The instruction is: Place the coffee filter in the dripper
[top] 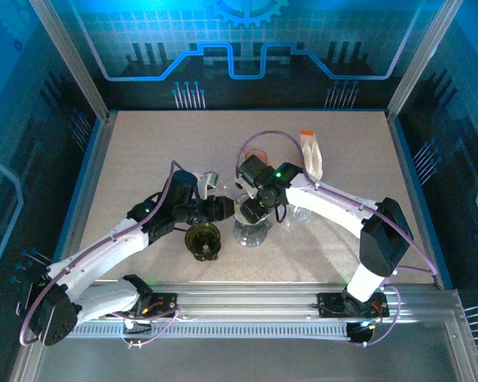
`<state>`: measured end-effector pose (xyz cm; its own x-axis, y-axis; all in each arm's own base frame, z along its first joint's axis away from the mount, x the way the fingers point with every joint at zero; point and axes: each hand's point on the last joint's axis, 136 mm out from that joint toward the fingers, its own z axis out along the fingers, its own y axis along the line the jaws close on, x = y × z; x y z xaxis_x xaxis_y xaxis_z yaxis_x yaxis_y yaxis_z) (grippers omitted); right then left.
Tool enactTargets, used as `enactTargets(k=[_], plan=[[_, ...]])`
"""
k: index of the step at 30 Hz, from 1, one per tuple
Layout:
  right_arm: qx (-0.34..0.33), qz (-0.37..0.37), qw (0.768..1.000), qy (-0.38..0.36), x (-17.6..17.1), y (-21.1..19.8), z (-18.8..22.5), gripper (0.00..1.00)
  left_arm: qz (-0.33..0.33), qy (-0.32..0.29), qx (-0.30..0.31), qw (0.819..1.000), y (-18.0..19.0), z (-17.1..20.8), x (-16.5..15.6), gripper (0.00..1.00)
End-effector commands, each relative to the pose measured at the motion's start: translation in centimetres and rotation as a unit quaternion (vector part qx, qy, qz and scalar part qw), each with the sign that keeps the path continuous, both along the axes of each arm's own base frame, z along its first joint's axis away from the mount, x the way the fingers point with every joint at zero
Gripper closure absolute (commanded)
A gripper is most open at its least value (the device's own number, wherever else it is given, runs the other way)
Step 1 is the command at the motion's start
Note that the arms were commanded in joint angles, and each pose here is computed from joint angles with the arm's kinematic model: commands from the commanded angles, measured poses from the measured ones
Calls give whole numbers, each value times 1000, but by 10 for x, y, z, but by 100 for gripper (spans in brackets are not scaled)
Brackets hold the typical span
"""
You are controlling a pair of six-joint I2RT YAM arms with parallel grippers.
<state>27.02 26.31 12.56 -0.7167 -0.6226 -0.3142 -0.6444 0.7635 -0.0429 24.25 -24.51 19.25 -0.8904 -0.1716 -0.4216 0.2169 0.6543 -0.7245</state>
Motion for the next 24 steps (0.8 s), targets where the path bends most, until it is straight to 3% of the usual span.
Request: enactTargets(k=[1, 16, 24], plan=[[-2, -6, 1000, 4, 0, -2, -7, 33, -12, 9, -4, 1000, -4, -5, -6, 59], [44, -24, 998, -31, 0, 0, 27, 32, -33, 24, 28, 999, -13, -20, -11, 67], [92, -59, 990, -88, -4, -17, 73, 32, -31, 23, 30, 999, -13, -20, -10, 67]])
